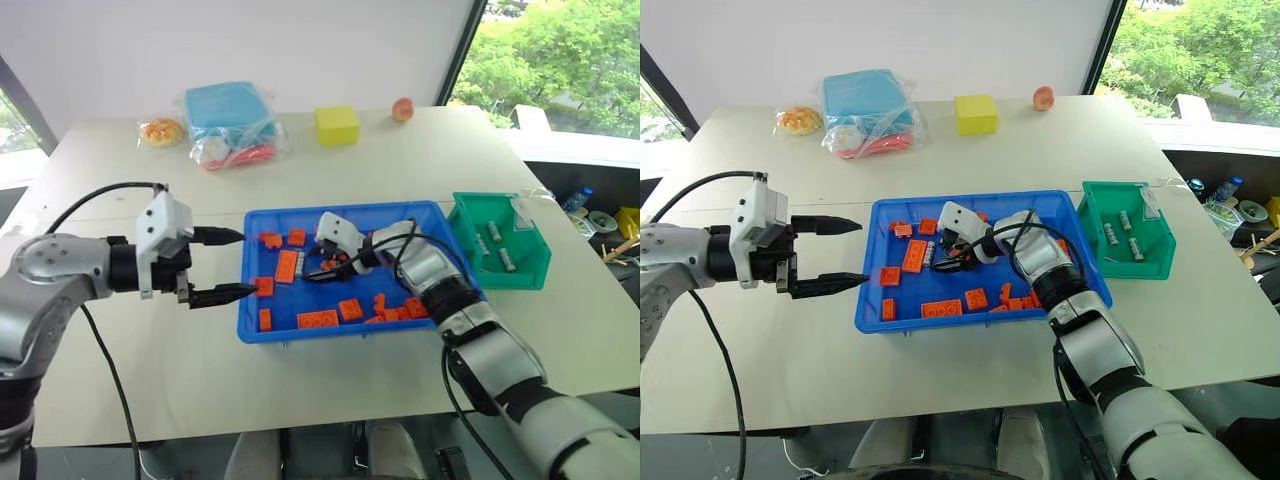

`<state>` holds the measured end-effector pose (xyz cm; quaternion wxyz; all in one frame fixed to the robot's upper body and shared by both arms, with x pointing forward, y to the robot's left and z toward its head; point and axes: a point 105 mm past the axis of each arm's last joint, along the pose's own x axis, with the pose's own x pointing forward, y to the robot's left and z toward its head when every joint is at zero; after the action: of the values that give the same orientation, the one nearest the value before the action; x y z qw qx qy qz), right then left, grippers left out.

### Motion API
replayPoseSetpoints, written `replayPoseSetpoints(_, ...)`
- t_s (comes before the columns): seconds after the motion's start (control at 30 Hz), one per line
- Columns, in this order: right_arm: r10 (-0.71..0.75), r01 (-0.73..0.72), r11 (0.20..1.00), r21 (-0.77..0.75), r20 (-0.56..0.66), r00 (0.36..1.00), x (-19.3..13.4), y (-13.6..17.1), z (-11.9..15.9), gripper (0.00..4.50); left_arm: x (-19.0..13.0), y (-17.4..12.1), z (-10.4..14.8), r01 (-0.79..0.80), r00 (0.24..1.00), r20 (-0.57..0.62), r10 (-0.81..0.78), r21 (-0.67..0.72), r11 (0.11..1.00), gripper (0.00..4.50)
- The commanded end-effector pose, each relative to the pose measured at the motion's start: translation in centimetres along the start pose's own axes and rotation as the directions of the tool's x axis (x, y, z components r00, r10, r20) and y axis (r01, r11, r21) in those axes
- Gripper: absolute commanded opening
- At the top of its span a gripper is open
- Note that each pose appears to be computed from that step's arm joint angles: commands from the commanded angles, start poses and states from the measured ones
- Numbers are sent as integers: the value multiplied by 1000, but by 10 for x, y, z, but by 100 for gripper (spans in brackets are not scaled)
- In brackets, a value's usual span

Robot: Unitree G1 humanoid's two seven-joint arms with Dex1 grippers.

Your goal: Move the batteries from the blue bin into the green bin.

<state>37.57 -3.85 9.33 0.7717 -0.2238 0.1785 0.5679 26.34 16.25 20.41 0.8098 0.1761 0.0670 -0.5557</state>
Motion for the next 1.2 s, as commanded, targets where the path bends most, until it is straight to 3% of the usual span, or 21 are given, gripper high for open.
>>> replayPoseSetpoints(0.03, -96, 95, 995, 14, 111, 989, -38, -12, 27, 319, 3, -1, 9, 14, 1000, 24, -15, 38, 999, 450)
replayPoseSetpoints(0.17, -111, 98, 992, 79, 172, 979, -78, -2, 31, 319, 4, 2, 4, 26, 999, 18, -27, 37, 999, 450)
replayPoseSetpoints(0.37, -106, 95, 992, 80, 154, 982, -48, -4, 40, 319, 7, 11, 10, 27, 999, 30, -29, 51, 998, 450)
replayPoseSetpoints(0.47, -101, 96, 995, 37, 156, 983, -29, -4, 48, 401, 5, 10, 9, 27, 999, 23, -28, 50, 998, 450)
replayPoseSetpoints(0.5, -95, 92, 995, 25, 157, 983, -26, -3, 49, 447, 4, 10, 9, 27, 999, 21, -28, 50, 998, 450)
replayPoseSetpoints(0.83, 0, 7, 997, -79, 88, 996, 0, 4, 35, 447, -3, 0, 7, 10, 1000, 2, -10, 40, 999, 450)
replayPoseSetpoints(1.2, 4, 0, 997, -76, 54, 999, 18, 2, 19, 447, -5, -3, 8, -6, 1000, -2, 6, 37, 999, 450)
